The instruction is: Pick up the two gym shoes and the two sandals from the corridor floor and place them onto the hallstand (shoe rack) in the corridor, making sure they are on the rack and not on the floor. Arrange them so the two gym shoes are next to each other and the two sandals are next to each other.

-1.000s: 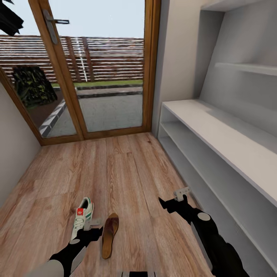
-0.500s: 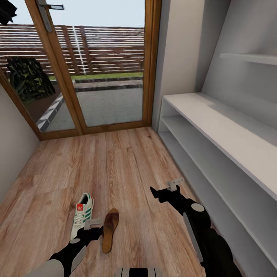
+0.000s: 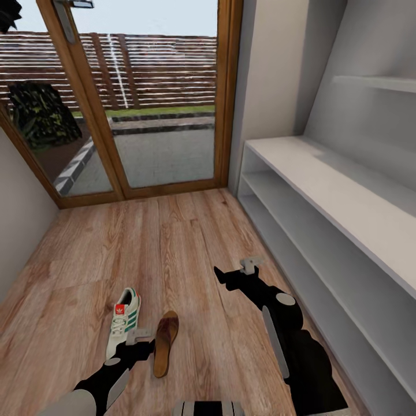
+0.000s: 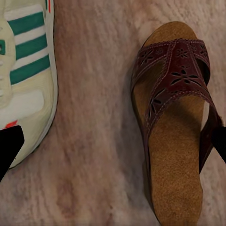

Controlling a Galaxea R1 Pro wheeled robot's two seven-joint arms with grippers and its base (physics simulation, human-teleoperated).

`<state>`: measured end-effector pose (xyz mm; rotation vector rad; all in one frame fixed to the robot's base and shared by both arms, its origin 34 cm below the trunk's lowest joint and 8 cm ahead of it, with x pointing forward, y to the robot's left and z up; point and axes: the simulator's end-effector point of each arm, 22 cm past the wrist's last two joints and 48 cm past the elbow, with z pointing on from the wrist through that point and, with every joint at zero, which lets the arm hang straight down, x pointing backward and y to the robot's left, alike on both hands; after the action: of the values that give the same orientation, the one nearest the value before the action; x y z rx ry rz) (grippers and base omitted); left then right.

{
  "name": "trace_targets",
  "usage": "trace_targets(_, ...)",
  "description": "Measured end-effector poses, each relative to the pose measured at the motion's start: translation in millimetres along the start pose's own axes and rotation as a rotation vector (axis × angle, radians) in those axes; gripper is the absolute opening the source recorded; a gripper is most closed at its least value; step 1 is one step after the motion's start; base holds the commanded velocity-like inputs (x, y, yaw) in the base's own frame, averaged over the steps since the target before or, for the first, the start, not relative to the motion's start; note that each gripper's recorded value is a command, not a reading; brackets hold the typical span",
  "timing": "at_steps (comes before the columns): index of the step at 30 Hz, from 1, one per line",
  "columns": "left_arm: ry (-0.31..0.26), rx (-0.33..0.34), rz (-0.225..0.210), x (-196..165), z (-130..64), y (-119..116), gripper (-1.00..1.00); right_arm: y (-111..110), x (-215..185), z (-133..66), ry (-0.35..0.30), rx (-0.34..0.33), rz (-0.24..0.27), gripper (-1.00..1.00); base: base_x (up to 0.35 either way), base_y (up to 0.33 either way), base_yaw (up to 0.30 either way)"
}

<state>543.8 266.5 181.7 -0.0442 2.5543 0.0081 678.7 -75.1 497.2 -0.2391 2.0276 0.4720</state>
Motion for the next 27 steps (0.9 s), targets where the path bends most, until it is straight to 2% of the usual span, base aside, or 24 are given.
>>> trace_targets(8, 0.032, 0.002, -0.003, 18, 7.3, -2, 1.00, -4, 13, 8.8, 0.020, -0.002, 0.011, 1.00, 0.000, 0.000, 0.000)
trace_targets(22, 0.042, -0.001, -0.002, 24, 9.8, -3, 1.00, 1, 20, 12.8, 0.033, -0.015, 0.011, 1.00, 0.000, 0.000, 0.000)
trace_targets(27, 0.041, -0.044, -0.007, 24, 9.8, 1, 1.00, 3, 20, 13.3, 0.032, -0.023, 0.018, 1.00, 0.000, 0.000, 0.000)
